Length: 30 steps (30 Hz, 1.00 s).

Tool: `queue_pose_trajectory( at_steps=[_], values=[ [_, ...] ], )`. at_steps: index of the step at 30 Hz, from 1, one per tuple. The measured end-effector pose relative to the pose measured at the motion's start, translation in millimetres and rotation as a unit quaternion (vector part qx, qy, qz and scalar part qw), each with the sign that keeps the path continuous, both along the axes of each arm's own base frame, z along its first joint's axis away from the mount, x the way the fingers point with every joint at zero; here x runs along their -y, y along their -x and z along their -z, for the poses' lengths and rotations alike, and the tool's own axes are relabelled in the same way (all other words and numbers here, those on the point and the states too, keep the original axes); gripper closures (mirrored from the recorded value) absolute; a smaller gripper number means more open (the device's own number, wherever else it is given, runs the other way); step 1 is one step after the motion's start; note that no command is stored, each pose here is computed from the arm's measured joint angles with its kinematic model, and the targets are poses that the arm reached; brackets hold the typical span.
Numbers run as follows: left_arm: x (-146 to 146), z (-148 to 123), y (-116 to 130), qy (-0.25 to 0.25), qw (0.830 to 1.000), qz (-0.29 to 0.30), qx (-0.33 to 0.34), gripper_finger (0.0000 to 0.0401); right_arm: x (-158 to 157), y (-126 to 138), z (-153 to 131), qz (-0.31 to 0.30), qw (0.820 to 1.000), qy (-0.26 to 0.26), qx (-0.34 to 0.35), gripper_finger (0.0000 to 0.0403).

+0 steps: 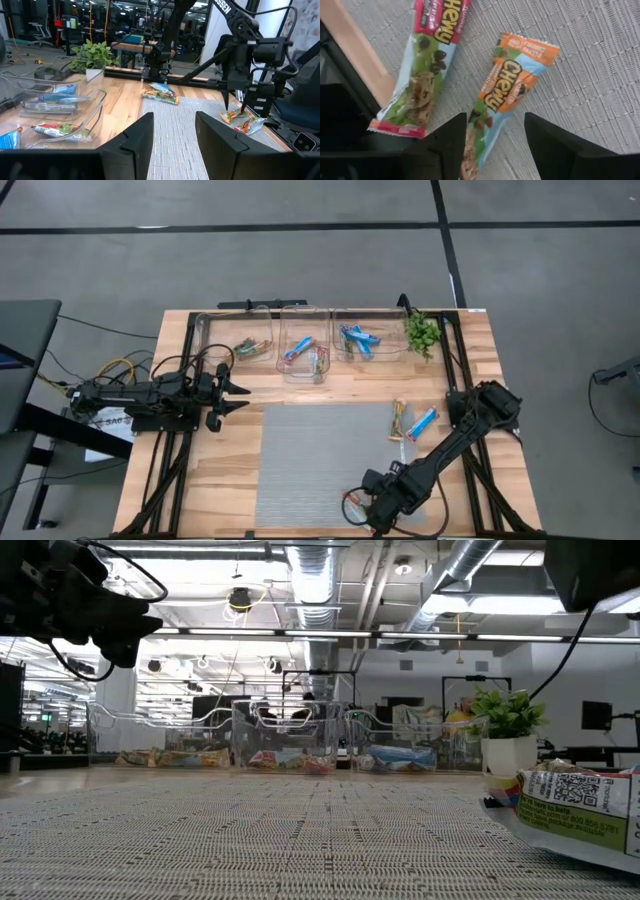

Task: Pick and place Granola Bars by type
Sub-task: Put the yellow granola bar into the left transparent bin

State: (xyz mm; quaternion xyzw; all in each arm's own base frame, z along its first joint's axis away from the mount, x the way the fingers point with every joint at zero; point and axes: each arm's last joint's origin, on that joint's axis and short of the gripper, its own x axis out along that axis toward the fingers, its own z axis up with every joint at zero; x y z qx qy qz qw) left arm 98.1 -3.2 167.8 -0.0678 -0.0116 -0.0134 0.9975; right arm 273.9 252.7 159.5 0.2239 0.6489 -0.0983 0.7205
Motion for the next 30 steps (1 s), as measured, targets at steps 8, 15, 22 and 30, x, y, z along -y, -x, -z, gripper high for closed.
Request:
queue_pose_trajectory(
  at_steps=[8,15,22,30],
  values=[
    [0,0,0,0.000,1.000,0.000,0.000,0.0263,-1,-2,11,-0.001,1.000,0.013,-0.006,0.0218],
    [0,0,0,0.000,1.000,0.000,0.000,0.0263,-1,-5,17,0.002,1.000,0.010,-0.008,0.0249],
    [0,0,0,0.000,1.000,0.000,0.000,0.0263,0,-8,18,0.005,1.000,0.004,-0.007,0.0321],
    [0,0,0,0.000,1.000,0.000,0.000,0.0263,5,-19,9,0.019,0.999,-0.027,0.022,0.0361]
  ],
)
